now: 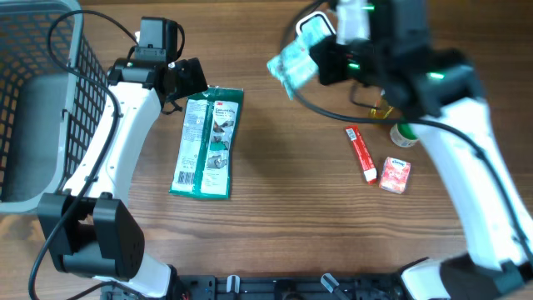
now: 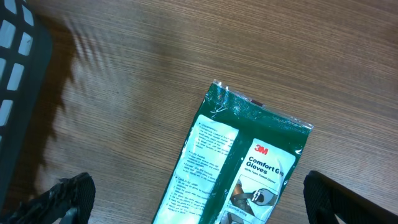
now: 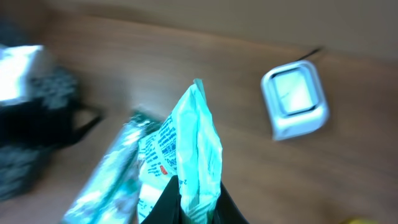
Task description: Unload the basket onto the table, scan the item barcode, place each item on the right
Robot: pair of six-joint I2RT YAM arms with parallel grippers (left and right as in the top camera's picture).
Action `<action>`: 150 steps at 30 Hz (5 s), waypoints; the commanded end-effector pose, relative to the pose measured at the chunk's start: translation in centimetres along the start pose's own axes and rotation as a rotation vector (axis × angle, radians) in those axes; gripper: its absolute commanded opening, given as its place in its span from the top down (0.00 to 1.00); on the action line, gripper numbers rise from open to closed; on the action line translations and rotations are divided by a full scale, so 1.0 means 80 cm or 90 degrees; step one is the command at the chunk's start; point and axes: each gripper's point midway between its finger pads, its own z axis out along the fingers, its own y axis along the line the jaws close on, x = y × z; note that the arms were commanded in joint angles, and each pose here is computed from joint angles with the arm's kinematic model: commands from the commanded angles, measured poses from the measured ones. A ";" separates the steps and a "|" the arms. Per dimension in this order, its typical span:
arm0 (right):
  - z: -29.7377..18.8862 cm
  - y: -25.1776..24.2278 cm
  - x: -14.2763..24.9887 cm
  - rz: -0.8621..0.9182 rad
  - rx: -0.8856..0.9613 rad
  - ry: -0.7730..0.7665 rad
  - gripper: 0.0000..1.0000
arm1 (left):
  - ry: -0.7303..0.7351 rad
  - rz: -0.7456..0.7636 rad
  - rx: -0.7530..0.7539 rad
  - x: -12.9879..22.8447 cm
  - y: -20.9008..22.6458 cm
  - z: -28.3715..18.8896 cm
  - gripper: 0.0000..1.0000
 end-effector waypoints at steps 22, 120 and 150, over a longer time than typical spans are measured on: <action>0.247 -0.109 0.006 -0.497 0.703 0.043 0.96 | -0.002 -0.004 -0.009 -0.001 0.004 0.002 0.00; 0.158 -0.078 0.382 0.220 0.255 0.399 0.86 | -0.002 -0.004 -0.009 -0.001 0.004 0.002 0.00; 0.176 0.021 0.364 0.300 -0.030 0.427 0.48 | -0.002 -0.004 -0.009 -0.001 0.004 0.002 0.00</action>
